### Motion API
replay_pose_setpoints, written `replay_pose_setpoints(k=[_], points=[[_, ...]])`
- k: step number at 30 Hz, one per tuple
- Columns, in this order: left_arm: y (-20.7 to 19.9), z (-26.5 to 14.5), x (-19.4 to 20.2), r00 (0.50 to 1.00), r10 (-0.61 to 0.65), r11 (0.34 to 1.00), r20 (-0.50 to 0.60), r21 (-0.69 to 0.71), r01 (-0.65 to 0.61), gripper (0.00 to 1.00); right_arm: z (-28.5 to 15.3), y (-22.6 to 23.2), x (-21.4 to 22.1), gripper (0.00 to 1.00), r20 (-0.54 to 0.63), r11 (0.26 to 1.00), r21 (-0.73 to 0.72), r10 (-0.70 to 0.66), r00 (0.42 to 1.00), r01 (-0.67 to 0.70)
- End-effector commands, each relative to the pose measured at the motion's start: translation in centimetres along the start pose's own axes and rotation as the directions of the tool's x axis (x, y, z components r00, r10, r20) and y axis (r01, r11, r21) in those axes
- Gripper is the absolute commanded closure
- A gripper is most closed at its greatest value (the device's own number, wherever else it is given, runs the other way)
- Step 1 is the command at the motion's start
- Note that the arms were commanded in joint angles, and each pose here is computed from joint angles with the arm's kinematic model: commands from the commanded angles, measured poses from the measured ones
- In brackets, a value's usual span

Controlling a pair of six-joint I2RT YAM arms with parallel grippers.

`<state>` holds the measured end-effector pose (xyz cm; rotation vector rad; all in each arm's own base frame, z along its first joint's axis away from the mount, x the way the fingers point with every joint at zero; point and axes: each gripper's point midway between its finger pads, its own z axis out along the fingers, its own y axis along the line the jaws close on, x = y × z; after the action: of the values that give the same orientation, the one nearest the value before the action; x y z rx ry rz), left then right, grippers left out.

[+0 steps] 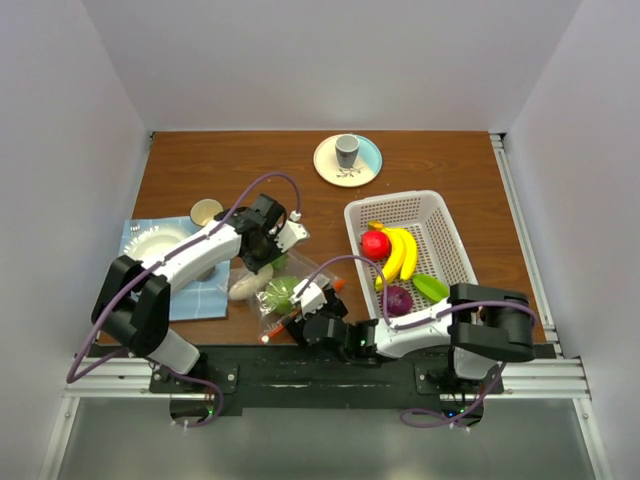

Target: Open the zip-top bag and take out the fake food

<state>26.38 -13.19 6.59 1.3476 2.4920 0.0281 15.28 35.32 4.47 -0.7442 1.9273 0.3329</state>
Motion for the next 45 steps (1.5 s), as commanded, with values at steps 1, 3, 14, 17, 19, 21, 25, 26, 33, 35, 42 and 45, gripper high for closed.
replay_pose_setpoints(k=[1, 3, 14, 17, 19, 21, 25, 26, 33, 35, 42, 45], points=[[-0.1, 0.7, -0.8, 1.0, 0.004, 1.0, 0.013, 0.017, -0.004, 1.0, 0.4, 2.1, -4.9, 0.08, 0.103, 0.996, -0.069, 0.068, 0.992, -0.061], [0.0, 0.7, -0.7, 1.0, 0.008, 1.0, 0.012, 0.011, -0.008, 1.0, -0.2, 2.2, -5.3, 0.09, 0.099, 0.994, -0.092, 0.066, 0.993, -0.057], [0.1, 0.9, -0.6, 1.0, 0.013, 1.0, 0.014, 0.001, -0.013, 1.0, -5.0, -0.5, -5.2, 0.27, 0.082, 0.984, -0.152, 0.112, 0.99, -0.098], [0.2, 0.6, -0.7, 1.0, 0.013, 1.0, 0.017, 0.0, -0.013, 1.0, -4.6, 0.0, -4.8, 0.44, 0.065, 0.983, -0.159, 0.1, 0.993, -0.089], [0.2, 0.5, -0.6, 1.0, 0.013, 1.0, 0.015, -0.003, -0.012, 1.0, -4.3, 0.4, -4.1, 0.57, 0.049, 0.983, -0.168, 0.087, 0.995, -0.077], [0.2, 0.5, -0.4, 1.0, 0.013, 1.0, 0.013, -0.007, -0.013, 1.0, -4.0, 0.4, -3.3, 0.65, 0.033, 0.984, -0.165, 0.077, 0.996, -0.071], [0.2, 0.6, -0.1, 1.0, 0.016, 1.0, 0.006, -0.007, -0.016, 1.0, -4.2, 0.1, -2.6, 0.75, 0.028, 0.984, -0.162, 0.084, 0.996, -0.078], [0.1, 0.6, -0.1, 1.0, 0.016, 1.0, 0.006, -0.008, -0.016, 1.0, -4.2, 0.0, -2.7, 0.76, 0.032, 0.984, -0.159, 0.088, 0.996, -0.082], [0.2, 0.4, -0.6, 1.0, 0.014, 1.0, 0.016, -0.005, -0.014, 1.0, -2.8, 0.5, -2.9, 0.76, 0.049, 0.988, -0.131, 0.092, 0.995, -0.085], [0.3, 0.4, -0.5, 1.0, 0.013, 1.0, 0.014, -0.006, -0.013, 1.0, -2.1, 0.9, -2.9, 0.76, 0.053, 0.989, -0.12, 0.094, 0.994, -0.087], [0.2, 0.4, -0.3, 1.0, 0.016, 1.0, 0.008, -0.008, -0.016, 1.0, -0.3, 1.6, -2.3, 0.57, 0.047, 0.985, -0.116, 0.131, 0.99, -0.125], [0.2, 0.4, -0.3, 1.0, 0.017, 1.0, 0.008, -0.008, -0.017, 1.0, -0.1, 1.8, -3.1, 0.36, 0.065, 0.98, -0.141, 0.15, 0.987, -0.14]])
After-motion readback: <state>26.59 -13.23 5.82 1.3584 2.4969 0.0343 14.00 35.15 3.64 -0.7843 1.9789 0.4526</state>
